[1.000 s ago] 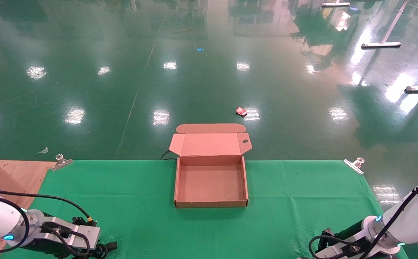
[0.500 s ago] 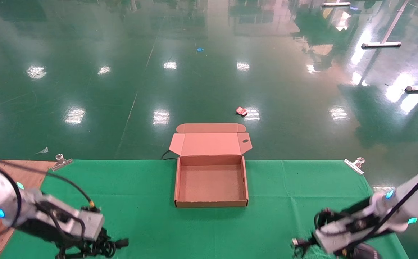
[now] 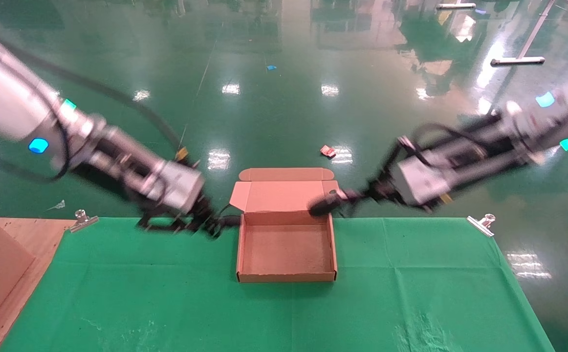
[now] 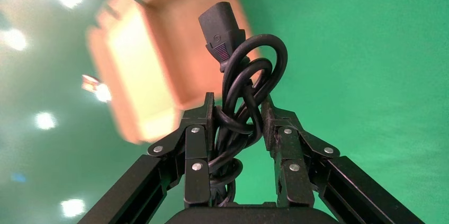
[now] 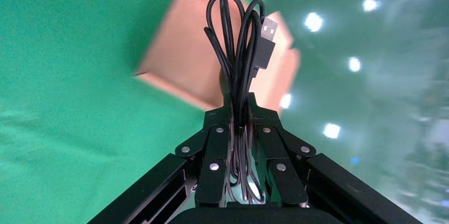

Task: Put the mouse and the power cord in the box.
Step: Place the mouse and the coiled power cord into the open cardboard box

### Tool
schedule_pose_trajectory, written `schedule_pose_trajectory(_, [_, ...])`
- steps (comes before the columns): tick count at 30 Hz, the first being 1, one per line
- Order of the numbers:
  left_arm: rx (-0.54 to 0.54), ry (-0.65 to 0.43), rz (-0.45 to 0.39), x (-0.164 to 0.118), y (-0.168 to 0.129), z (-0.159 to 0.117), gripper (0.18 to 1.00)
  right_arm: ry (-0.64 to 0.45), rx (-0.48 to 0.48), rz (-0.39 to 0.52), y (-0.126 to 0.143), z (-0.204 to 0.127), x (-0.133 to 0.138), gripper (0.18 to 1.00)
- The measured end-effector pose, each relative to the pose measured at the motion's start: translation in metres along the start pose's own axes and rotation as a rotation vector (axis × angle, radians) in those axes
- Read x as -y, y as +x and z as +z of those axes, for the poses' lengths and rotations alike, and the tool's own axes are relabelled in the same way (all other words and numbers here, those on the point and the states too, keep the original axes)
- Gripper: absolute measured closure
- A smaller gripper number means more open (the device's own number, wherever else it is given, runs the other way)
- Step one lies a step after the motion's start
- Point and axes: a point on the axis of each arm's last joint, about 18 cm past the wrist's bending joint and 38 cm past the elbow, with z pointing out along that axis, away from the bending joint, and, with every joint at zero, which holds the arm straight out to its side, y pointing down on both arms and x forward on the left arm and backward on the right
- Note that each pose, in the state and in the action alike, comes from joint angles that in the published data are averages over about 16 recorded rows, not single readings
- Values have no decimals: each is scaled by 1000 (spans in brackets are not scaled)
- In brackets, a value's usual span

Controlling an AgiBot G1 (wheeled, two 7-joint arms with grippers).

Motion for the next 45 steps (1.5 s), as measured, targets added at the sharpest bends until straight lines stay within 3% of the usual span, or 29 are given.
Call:
schedule_pose_trajectory(8, [97,30,85,37,-40,-12,814,17,-52,-38,44,0,31,957])
schedule_pose_trajectory(19, [181,61,91,41,-51,5,815,34,-54,-35,51,-1,39,957])
schedule_pose_trajectory(25, [245,27,113,32,-53,39,816,37,-56,-20,46,-2,35,957])
schedule_pose_trajectory(34, [395,-59,149,25,-52,112,817,23,-59,23,29,-4,17,957])
schedule_pose_trajectory(45, [497,37,66,52,-25,179,818,-24,-56,77,-1,-9,-14,958])
